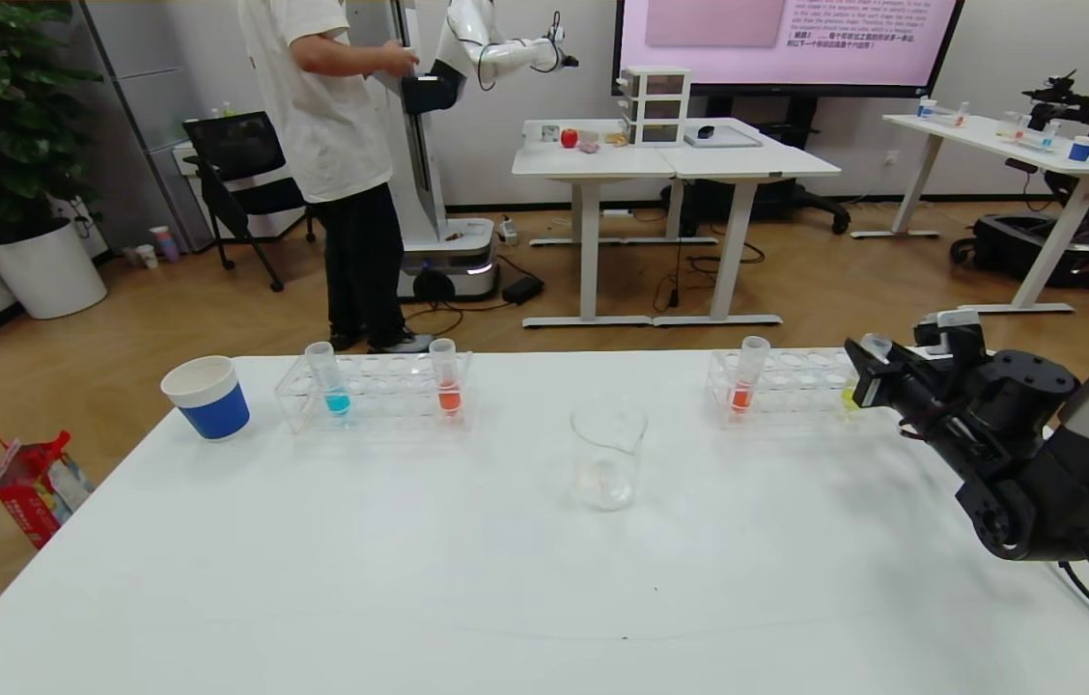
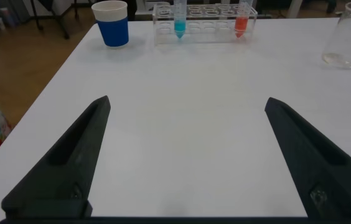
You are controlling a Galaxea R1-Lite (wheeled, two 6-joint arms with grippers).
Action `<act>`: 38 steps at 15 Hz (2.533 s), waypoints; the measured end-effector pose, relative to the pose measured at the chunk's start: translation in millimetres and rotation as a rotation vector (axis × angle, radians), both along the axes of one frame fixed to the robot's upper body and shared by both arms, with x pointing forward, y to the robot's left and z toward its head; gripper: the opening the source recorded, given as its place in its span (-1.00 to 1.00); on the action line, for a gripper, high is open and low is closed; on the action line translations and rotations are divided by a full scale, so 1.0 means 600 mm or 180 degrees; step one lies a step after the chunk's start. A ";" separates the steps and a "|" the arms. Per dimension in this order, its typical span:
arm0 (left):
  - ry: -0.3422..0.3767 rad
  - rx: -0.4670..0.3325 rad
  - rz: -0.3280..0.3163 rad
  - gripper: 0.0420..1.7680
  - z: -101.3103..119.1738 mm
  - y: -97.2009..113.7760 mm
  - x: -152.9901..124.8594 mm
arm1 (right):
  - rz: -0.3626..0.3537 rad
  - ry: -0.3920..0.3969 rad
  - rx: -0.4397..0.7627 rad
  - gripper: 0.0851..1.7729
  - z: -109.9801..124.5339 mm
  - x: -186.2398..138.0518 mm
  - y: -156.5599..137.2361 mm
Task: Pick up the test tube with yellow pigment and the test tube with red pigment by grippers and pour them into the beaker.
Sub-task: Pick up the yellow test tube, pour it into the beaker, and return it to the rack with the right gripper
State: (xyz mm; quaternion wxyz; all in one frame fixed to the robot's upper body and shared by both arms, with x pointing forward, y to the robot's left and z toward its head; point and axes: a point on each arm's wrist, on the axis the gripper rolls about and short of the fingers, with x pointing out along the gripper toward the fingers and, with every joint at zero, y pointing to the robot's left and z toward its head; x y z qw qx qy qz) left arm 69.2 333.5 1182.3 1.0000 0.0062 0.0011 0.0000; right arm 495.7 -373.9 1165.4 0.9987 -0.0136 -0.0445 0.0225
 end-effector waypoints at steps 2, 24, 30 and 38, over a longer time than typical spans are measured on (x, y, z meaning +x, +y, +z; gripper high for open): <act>0.0000 0.0000 0.0000 0.96 0.000 0.000 0.000 | -0.0013 0.0000 -0.0003 -0.51 0.001 -0.001 -0.001; 0.0000 0.0000 0.0000 0.96 0.000 0.000 0.000 | 0.1019 -0.0798 -0.0399 -0.51 0.243 -0.032 0.202; 0.0001 0.0000 0.0000 0.96 0.000 0.000 0.000 | 0.1700 -0.1362 -0.1325 -0.51 0.210 -0.042 0.309; 0.0000 -0.0001 0.0000 0.96 0.000 0.000 0.000 | 0.2301 -0.1942 -0.2320 -0.51 0.157 -0.041 0.339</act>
